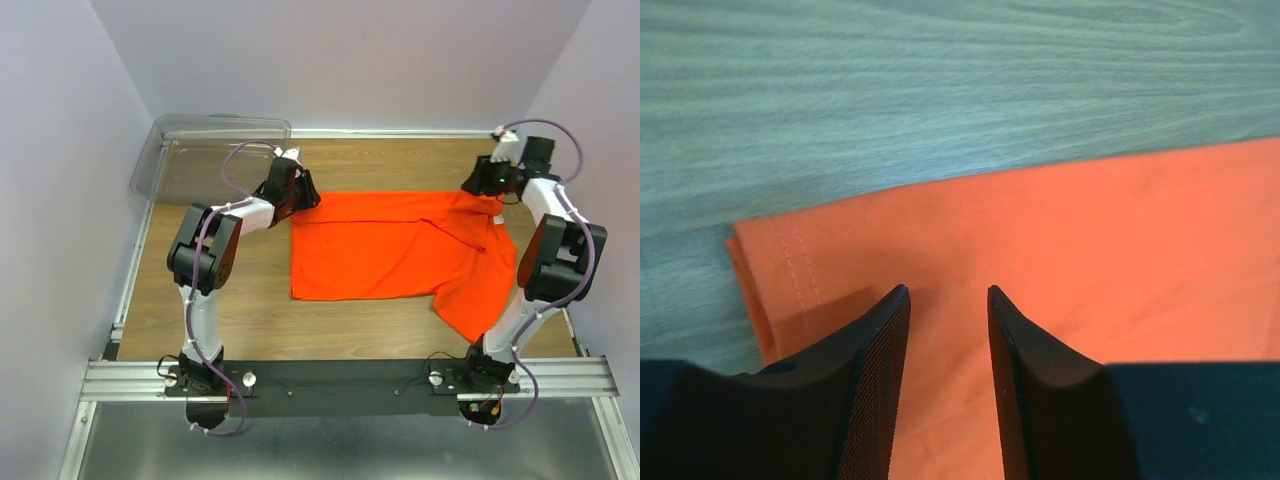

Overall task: Fold and stack the t-shirts
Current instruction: Fold the tshirt

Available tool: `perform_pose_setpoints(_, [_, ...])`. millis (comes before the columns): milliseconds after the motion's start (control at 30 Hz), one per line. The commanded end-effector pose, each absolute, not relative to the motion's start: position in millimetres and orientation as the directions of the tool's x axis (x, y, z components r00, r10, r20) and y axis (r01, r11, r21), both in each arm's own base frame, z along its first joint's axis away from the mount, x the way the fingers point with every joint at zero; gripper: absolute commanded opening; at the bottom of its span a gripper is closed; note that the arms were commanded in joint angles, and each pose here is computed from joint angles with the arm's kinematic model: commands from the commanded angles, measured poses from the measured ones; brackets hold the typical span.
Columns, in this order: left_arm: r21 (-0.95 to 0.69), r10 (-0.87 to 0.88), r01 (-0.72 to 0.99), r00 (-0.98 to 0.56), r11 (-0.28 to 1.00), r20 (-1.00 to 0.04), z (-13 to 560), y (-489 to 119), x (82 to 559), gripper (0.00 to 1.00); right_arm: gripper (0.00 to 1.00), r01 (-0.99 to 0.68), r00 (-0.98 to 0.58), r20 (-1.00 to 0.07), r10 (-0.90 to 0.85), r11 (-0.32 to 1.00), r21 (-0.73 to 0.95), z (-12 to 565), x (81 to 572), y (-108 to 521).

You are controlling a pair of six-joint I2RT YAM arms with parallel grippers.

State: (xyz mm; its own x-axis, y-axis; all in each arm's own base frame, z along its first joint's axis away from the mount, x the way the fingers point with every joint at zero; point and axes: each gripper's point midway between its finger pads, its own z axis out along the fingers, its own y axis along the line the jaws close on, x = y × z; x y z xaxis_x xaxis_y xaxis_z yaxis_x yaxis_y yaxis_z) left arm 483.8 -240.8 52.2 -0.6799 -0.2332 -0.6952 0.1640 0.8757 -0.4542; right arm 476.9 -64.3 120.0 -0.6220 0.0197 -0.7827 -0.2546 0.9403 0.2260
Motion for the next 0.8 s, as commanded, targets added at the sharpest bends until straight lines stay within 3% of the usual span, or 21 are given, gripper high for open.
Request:
perform_pose_setpoints(0, [-0.468,-0.232,0.289,-0.586,0.835,-0.776,122,-253,488,0.48,0.52,-0.584,-0.605,-0.751,-0.264,0.788,0.193,100,439,12])
perform_pose_setpoints(367, [-0.441,-0.277,0.425,-0.393,0.791,-0.877,231,-238,440,0.51,0.52,-0.552,-0.686,-0.653,-0.322,0.814,0.179,65,437,3])
perform_pose_setpoints(767, [-0.435,-0.289,0.42,-0.367,0.797,-0.884,238,-206,375,0.52,0.52,-0.595,-0.719,-0.579,-0.384,0.77,0.23,34,425,4])
